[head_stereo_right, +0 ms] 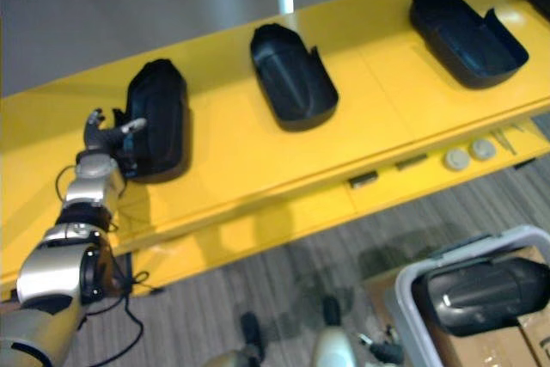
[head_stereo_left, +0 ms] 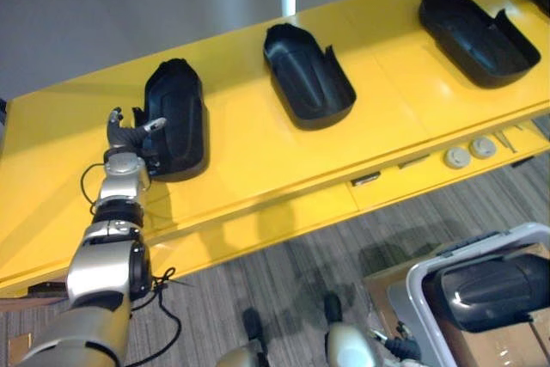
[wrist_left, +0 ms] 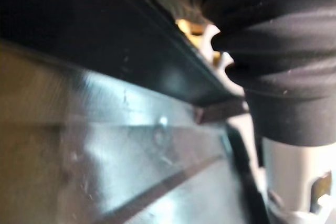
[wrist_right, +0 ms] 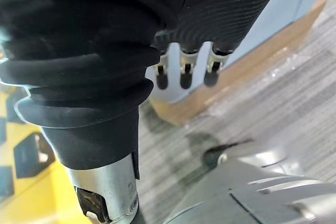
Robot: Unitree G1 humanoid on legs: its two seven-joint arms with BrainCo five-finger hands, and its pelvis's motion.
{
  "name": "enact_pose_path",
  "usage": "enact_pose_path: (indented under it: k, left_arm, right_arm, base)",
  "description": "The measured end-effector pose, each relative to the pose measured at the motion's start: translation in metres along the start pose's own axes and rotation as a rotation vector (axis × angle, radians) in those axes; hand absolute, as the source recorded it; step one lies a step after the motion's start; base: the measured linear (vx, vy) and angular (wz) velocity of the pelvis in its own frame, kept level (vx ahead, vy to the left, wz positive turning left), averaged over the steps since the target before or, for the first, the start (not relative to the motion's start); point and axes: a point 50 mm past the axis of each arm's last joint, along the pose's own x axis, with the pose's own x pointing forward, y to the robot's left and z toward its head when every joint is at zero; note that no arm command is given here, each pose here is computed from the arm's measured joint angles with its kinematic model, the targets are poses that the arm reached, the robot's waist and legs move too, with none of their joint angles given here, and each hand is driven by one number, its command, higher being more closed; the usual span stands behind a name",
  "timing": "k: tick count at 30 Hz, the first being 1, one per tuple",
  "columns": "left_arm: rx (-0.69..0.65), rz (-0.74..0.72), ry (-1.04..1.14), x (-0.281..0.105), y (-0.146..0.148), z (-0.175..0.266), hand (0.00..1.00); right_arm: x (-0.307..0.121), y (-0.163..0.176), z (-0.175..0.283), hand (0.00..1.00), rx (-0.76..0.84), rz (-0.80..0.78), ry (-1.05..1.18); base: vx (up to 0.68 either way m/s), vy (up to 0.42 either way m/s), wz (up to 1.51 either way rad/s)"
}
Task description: Walk over and take plastic housings, then place them on the shelf
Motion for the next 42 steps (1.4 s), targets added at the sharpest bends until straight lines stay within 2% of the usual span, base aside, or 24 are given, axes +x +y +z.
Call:
enact_pose_path:
  k: [4,11,28,32,35,40,42]
  left_arm:
    - [-0.073,-0.031,0.002,-0.001,-0.002,-0.004,0.0]
    - [-0.04,-0.081,0.003,-0.003,-0.011,-0.007,0.0]
    - [-0.032,-0.098,0.009,-0.007,-0.016,-0.013,0.0]
    - [-0.088,-0.047,-0.125,-0.037,-0.018,-0.019,0.0]
    - [-0.1,0.064,-0.19,-0.061,-0.007,-0.029,0.0]
    - [-0.191,0.251,-0.377,-0.091,0.028,-0.017,0.0]
    - [-0.172,0.305,-0.446,-0.104,0.043,-0.013,0.0]
  right_arm:
    - [0.0,0.0,0.0,0.0,-0.002,0.0,0.002]
    - [0.0,-0.001,-0.001,0.0,-0.013,0.001,0.009]
    - [0.0,0.0,0.002,0.0,-0.014,0.001,-0.005]
    - [-0.005,-0.002,0.035,0.0,0.05,-0.075,-0.174]
    - [-0.012,-0.023,0.07,0.0,0.129,-0.204,-0.341]
    - [-0.042,-0.063,0.145,0.0,0.201,-0.437,-0.701]
    - [-0.059,-0.075,0.172,0.0,0.193,-0.531,-0.841]
  base:
    - [0.0,0.0,0.0]
    - [0.0,0.0,0.0]
    - [0.0,0.0,0.0]
    - [0.02,-0.006,-0.02]
    - [0.07,-0.019,0.01]
    - [0.02,-0.005,-0.01]
    - [-0.04,-0.002,0.0]
